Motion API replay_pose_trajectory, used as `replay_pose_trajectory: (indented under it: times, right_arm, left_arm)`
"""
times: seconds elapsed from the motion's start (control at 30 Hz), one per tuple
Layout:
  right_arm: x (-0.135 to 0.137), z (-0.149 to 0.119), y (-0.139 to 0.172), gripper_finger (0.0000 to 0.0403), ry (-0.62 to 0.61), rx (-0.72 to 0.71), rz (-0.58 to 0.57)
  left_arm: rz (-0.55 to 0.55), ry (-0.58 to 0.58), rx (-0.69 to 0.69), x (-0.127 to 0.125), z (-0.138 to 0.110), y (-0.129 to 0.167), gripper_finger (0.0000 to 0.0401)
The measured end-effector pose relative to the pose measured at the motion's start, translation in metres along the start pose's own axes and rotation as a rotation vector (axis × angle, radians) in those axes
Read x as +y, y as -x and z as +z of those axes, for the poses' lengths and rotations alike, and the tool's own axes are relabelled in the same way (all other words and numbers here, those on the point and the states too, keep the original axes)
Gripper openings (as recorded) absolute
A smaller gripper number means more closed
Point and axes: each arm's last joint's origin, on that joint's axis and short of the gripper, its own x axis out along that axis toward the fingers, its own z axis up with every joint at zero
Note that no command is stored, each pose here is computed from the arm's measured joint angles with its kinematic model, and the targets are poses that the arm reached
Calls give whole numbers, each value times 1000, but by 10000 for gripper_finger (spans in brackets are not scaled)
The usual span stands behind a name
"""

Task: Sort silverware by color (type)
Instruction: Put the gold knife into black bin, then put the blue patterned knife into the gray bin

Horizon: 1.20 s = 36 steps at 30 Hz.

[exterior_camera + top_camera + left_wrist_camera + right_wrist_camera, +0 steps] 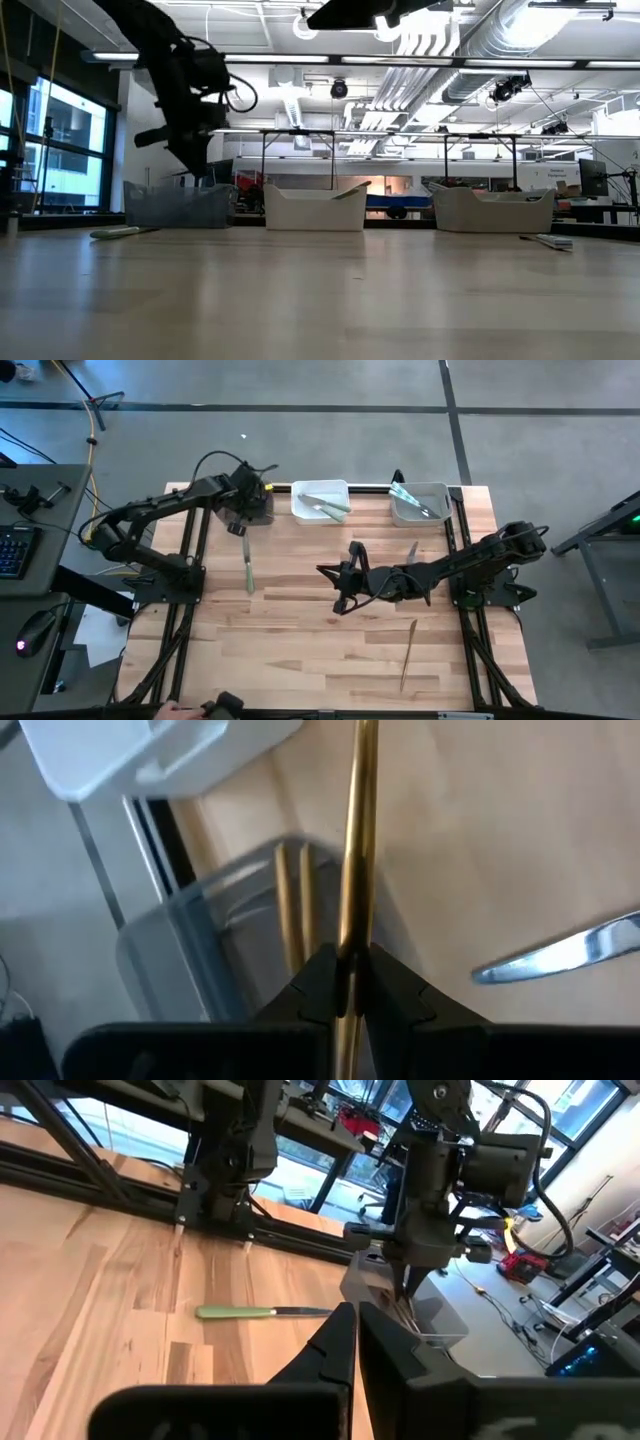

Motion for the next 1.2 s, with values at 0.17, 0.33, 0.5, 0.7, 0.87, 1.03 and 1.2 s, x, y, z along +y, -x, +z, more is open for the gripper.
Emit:
replay_pose_trajectory:
  times: [0.17, 0.33, 0.5, 0.7, 0.87, 1.03, 1.2]
  right_arm:
    - [0, 0, 0, 0, 3, 1, 1]
    - [0, 0, 0, 0, 6, 3, 1]
    - [0, -1, 0, 0, 8, 6, 3]
    - [0, -1, 0, 0, 9, 7, 4]
    - [1, -3, 0, 0, 22, 25, 10]
    - [1, -5, 6, 0, 35, 79, 37]
    - [-1, -13, 27, 0, 10, 242, 97]
  left_arm:
    - [-20, 32, -6, 7, -14, -10, 19]
    - [-14, 60, -15, 12, -21, -15, 19]
    - [-5, 80, -15, 14, -22, -19, 48]
    - [0, 109, -17, 15, -21, -21, 68]
    - [22, 124, -4, 13, -16, -16, 64]
    - [116, 145, -73, 8, 0, 15, 45]
    - [115, 161, -204, -15, 24, 50, 11]
